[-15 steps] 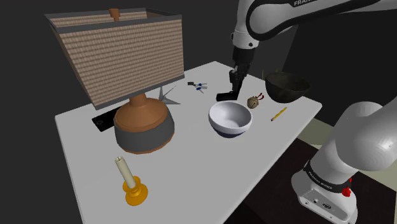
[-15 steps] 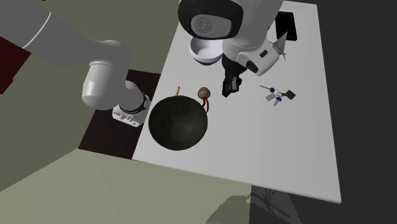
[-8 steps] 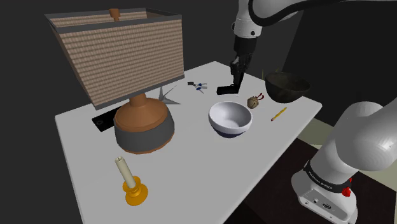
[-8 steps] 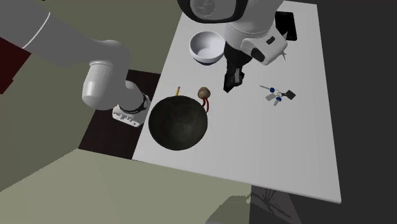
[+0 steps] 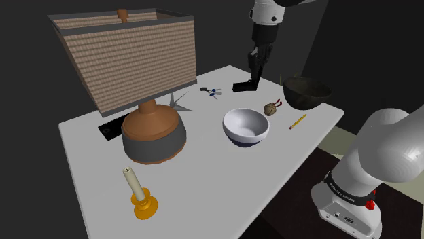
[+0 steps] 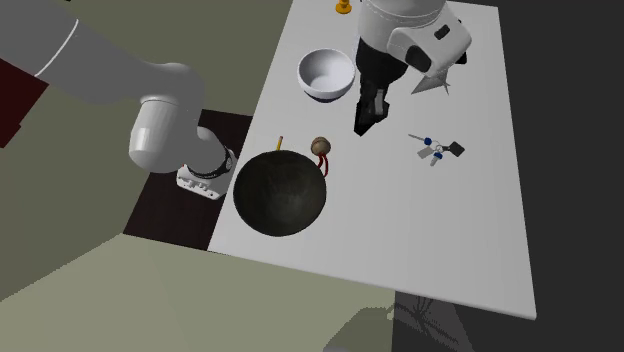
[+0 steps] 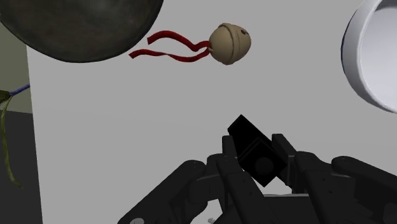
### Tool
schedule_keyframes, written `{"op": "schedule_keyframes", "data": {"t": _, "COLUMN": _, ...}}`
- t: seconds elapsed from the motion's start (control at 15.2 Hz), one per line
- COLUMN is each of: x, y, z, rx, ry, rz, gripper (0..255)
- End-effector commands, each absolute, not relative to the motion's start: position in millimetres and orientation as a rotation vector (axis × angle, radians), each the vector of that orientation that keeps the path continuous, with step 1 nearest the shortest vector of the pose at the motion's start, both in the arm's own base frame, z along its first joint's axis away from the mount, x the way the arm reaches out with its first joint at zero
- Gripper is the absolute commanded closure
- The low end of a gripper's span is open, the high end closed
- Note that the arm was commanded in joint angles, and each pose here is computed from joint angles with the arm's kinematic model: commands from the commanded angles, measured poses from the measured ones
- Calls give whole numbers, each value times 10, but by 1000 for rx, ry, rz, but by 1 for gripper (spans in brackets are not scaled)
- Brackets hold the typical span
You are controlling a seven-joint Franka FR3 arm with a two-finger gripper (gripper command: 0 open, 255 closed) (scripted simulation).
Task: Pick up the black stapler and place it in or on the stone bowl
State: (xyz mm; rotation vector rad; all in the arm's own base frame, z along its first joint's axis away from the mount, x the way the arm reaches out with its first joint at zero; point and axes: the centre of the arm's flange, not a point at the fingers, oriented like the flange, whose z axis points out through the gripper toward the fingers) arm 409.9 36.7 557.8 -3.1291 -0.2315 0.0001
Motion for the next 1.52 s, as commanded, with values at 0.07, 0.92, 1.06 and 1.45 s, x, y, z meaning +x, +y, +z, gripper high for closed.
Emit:
{"op": "schedule_keyframes", "data": {"t": 0.07, "x": 4101, "y": 362, "z": 5742, "rx": -3129, "ry": -232, "rz": 1, "gripper": 255}}
{"op": "schedule_keyframes", "data": {"t": 0.92, "x": 4101, "y": 362, "z": 6429, "rx": -3129, "ry": -232, "rz": 1, "gripper": 255}}
{"op": "schedule_keyframes", "data": {"t": 1.06, "x": 4017, "y": 261, "z": 6450, "rx": -3129, "ry": -232, "rz": 1, "gripper": 255}}
{"op": "schedule_keyframes", "data": {"t": 1.45, "x": 3514, "y": -347, "z": 6516, "rx": -3129, "ry": -232, "rz": 1, "gripper": 255}}
